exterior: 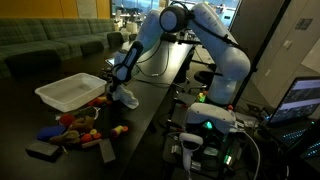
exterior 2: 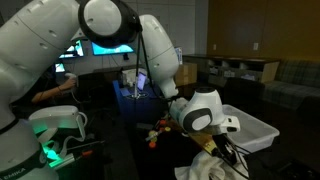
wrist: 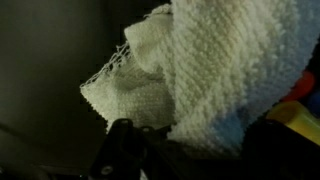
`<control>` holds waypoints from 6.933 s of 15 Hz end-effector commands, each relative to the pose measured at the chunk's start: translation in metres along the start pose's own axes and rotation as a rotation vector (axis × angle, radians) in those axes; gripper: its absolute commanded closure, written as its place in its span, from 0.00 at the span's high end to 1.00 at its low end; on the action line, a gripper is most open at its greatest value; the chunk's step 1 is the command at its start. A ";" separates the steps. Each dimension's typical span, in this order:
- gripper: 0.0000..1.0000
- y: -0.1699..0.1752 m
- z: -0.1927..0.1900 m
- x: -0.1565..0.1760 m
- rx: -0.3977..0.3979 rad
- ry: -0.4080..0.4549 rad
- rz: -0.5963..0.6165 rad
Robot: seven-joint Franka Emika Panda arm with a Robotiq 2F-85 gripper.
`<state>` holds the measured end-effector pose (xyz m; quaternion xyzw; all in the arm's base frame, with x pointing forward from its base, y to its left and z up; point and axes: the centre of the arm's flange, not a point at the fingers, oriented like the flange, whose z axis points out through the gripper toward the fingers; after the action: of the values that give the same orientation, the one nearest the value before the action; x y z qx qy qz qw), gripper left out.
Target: Use the white towel to move the objects on the table to the left, then put the white towel in the bowl
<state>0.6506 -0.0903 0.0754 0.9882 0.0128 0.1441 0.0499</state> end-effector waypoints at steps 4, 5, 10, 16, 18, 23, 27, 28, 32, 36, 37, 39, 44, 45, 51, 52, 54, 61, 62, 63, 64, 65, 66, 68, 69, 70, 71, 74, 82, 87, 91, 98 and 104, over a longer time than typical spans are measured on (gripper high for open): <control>0.02 -0.014 0.055 0.026 -0.007 0.050 0.039; 0.02 -0.020 0.058 0.025 0.001 0.049 0.037; 0.02 -0.065 0.056 0.025 0.063 0.049 -0.002; 0.02 -0.139 0.046 0.024 0.150 0.047 -0.066; 0.02 -0.161 0.045 0.023 0.171 0.046 -0.085; 0.02 -0.212 0.038 0.022 0.218 0.052 -0.130; 0.02 -0.251 0.029 0.019 0.266 0.058 -0.158; 0.02 -0.260 0.028 0.018 0.275 0.060 -0.165; 0.02 -0.271 0.010 0.015 0.286 0.062 -0.189; 0.02 -0.240 -0.016 0.021 0.272 0.067 -0.187; 0.02 -0.228 -0.024 0.024 0.264 0.069 -0.185; 0.02 -0.195 -0.045 0.027 0.253 0.074 -0.173; 0.02 -0.105 -0.083 0.015 0.247 0.040 -0.162; 0.02 -0.086 -0.094 0.008 0.259 0.023 -0.164; 0.02 0.025 -0.136 -0.032 0.190 0.004 -0.093; 0.02 0.039 -0.138 -0.037 0.169 0.003 -0.073; 0.01 0.070 -0.148 -0.050 0.132 -0.015 -0.043; 0.01 0.112 -0.147 -0.111 0.038 -0.115 0.033; 0.01 0.114 -0.144 -0.120 0.035 -0.132 0.039; 0.01 0.112 -0.138 -0.129 0.029 -0.147 0.042; 0.01 0.108 -0.133 -0.136 0.034 -0.166 0.040; 0.01 0.098 -0.125 -0.143 0.042 -0.185 0.027; 0.02 0.088 -0.118 -0.149 0.046 -0.199 0.012; 0.01 0.057 -0.104 -0.160 0.081 -0.242 -0.040; 0.02 0.041 -0.098 -0.165 0.096 -0.259 -0.070; 0.02 0.023 -0.092 -0.170 0.118 -0.276 -0.098; 0.02 0.001 -0.086 -0.174 0.152 -0.297 -0.134; 0.02 -0.068 -0.073 -0.182 0.240 -0.334 -0.240; 0.02 -0.239 -0.069 -0.175 0.389 -0.329 -0.487; 0.02 -0.325 -0.084 -0.151 0.446 -0.271 -0.497; 0.02 -0.379 -0.087 -0.128 0.492 -0.231 -0.408; 0.02 -0.412 -0.105 -0.106 0.533 -0.166 -0.354; 0.01 -0.348 -0.121 -0.079 0.518 -0.150 -0.334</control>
<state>0.5265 0.2981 0.1084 0.9605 0.2116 0.0458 -0.1750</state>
